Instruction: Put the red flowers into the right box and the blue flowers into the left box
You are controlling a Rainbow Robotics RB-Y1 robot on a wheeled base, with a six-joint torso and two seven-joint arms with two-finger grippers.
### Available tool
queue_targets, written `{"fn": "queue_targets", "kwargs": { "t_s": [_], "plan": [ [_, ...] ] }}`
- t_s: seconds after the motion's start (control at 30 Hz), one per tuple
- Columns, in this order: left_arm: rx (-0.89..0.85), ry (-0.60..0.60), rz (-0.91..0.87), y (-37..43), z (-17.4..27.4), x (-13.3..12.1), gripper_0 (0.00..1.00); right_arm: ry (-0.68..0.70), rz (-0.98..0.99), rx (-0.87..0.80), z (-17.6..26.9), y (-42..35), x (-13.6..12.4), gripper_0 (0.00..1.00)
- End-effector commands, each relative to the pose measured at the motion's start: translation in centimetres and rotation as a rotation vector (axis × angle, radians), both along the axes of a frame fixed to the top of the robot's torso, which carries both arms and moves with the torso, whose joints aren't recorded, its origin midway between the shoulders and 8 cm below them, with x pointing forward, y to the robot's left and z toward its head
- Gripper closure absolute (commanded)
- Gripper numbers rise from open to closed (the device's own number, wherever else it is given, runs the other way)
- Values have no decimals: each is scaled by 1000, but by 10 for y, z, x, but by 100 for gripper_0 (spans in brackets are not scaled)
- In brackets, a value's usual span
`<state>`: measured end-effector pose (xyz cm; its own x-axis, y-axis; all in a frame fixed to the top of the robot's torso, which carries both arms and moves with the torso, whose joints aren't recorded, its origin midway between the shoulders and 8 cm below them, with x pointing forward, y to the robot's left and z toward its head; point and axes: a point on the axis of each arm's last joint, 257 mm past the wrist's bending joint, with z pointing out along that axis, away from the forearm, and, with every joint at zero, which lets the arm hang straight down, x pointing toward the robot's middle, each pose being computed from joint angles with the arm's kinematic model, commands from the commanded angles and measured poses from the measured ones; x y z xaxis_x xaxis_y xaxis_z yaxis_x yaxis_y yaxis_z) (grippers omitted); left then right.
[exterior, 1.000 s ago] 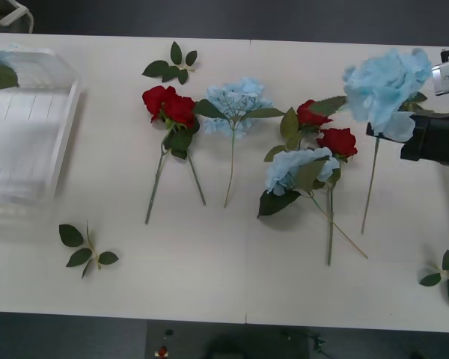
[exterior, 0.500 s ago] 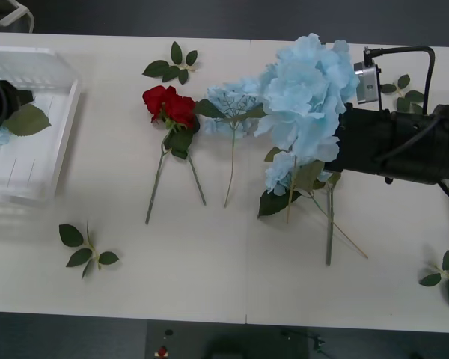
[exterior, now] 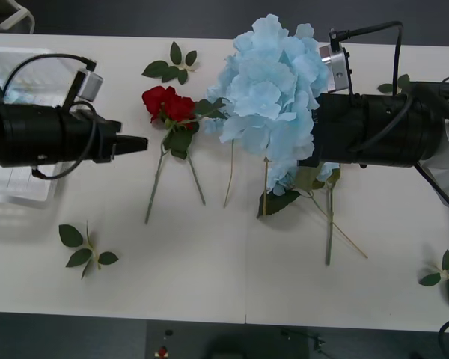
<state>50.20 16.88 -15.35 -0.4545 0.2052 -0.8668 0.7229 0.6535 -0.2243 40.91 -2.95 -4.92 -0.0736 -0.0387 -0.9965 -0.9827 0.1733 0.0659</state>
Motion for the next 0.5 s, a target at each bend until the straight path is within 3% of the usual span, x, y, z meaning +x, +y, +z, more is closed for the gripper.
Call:
{"fn": "queue_targets", "kwargs": {
  "t_s": [0.03, 0.1, 0.5],
  "plan": [
    [14, -157, -212, -30, -8, -11, 0, -56, 35, 19, 21, 6, -11, 100],
    [1, -242, -333, -54, -15, -26, 0, -53, 34, 18, 21, 6, -10, 100],
    [-290, -165, -458, -145, 6, -69, 0, -38, 34, 20, 21, 6, -10, 100]
  ]
}}
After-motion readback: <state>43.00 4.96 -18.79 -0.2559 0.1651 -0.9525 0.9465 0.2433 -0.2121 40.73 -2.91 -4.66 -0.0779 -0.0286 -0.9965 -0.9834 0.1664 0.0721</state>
